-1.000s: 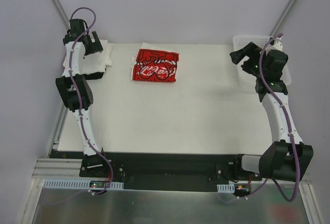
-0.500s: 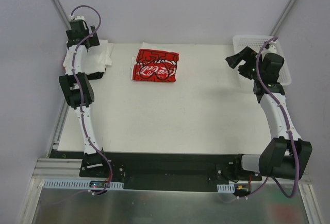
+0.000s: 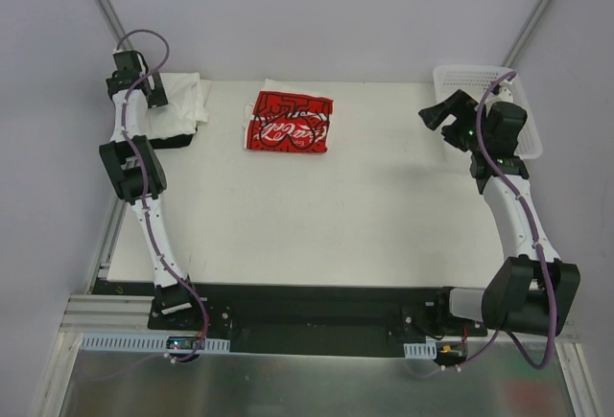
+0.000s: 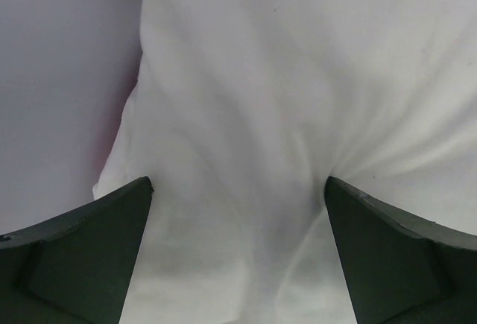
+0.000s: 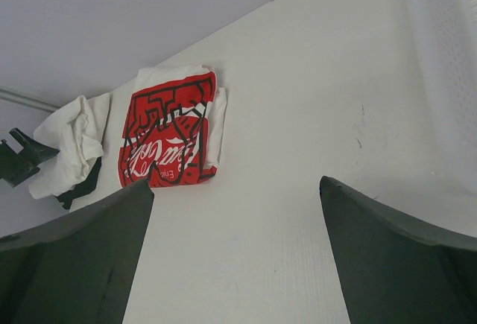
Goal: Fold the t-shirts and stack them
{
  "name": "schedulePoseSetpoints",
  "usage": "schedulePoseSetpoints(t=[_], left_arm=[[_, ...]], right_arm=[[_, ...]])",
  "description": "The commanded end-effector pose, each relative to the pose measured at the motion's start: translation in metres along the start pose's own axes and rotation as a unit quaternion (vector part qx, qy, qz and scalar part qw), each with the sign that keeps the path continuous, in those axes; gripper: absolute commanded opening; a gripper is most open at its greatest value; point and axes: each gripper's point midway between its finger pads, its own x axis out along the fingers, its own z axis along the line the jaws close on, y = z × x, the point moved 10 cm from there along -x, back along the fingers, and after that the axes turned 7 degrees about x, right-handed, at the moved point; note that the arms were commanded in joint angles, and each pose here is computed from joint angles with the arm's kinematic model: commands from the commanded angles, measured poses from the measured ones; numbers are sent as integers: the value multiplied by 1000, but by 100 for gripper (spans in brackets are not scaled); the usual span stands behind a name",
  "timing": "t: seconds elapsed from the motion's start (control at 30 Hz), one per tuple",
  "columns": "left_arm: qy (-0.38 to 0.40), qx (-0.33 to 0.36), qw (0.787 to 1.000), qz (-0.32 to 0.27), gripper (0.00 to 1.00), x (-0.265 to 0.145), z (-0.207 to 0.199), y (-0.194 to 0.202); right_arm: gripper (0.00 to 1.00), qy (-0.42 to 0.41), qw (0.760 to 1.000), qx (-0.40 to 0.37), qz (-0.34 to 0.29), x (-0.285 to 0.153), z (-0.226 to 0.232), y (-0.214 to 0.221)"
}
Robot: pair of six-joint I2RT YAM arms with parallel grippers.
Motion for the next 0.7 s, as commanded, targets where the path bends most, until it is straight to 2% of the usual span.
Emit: schedulePoseSetpoints(t=[0.0, 0.13, 0.27, 0.5, 0.67], left_arm=[[-11, -1, 996, 83, 99, -9, 14, 26], [10, -11, 989, 150, 99, -13, 11, 49], [25, -39, 981, 186, 99, -20, 4, 61], [38, -18, 975, 220, 99, -28, -14, 71], [48, 2, 974, 220, 99, -32, -34, 70]], right_arm=[[96, -47, 998, -4, -45, -22, 26, -18], [96, -65, 994, -17, -82, -33, 42, -33], [96, -89, 989, -14, -114, -33, 53, -44], [96, -94, 987, -8, -129, -35, 54, -47], [96, -95, 985, -11, -143, -44, 54, -51]])
